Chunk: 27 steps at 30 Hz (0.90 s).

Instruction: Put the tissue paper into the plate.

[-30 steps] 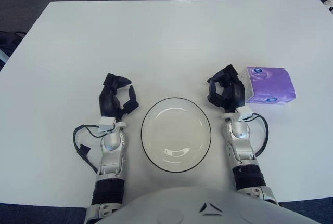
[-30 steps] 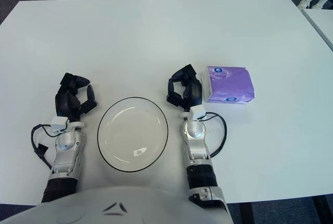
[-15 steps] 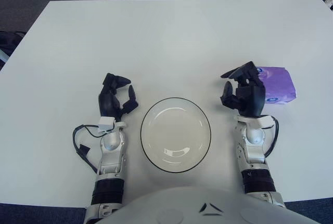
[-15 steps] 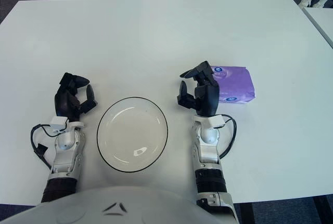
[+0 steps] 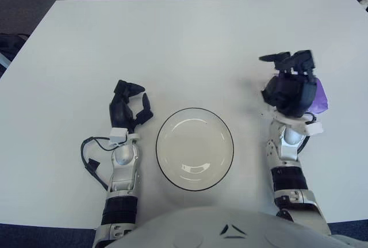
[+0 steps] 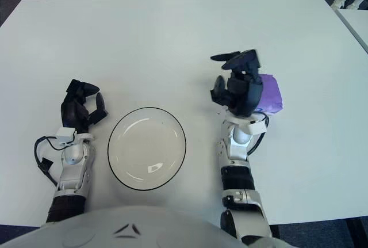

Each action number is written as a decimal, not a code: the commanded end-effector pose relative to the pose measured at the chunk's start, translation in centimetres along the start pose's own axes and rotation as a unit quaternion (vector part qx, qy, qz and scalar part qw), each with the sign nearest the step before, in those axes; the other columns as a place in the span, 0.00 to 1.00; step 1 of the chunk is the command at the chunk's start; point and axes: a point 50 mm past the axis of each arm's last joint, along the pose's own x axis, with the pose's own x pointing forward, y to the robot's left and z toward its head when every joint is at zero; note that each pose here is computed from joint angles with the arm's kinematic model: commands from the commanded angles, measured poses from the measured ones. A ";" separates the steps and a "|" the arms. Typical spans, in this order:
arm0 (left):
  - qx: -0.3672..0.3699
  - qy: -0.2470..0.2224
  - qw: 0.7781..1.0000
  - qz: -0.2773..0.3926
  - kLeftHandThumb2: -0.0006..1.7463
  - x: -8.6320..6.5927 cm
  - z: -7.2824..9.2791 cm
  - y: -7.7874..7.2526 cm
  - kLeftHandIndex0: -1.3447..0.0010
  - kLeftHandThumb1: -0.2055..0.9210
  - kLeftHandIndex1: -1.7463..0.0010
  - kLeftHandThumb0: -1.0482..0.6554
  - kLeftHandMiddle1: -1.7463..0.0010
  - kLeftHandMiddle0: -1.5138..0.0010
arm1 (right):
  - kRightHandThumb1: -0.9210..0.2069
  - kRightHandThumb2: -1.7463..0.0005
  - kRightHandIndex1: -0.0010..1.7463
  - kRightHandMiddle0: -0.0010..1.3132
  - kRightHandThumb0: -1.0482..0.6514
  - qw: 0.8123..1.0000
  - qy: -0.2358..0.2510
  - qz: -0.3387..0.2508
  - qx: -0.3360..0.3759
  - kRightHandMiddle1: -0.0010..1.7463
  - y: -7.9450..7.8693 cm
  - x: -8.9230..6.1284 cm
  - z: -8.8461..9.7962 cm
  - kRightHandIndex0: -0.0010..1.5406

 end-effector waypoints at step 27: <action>0.015 0.082 0.996 0.004 0.64 -1.8 -3.0 0.0 0.65 0.62 0.00 0.37 0.00 0.44 | 0.00 0.28 0.00 0.00 0.17 0.927 0.025 0.061 -0.370 0.03 -9.6 6.8 0.9 0.00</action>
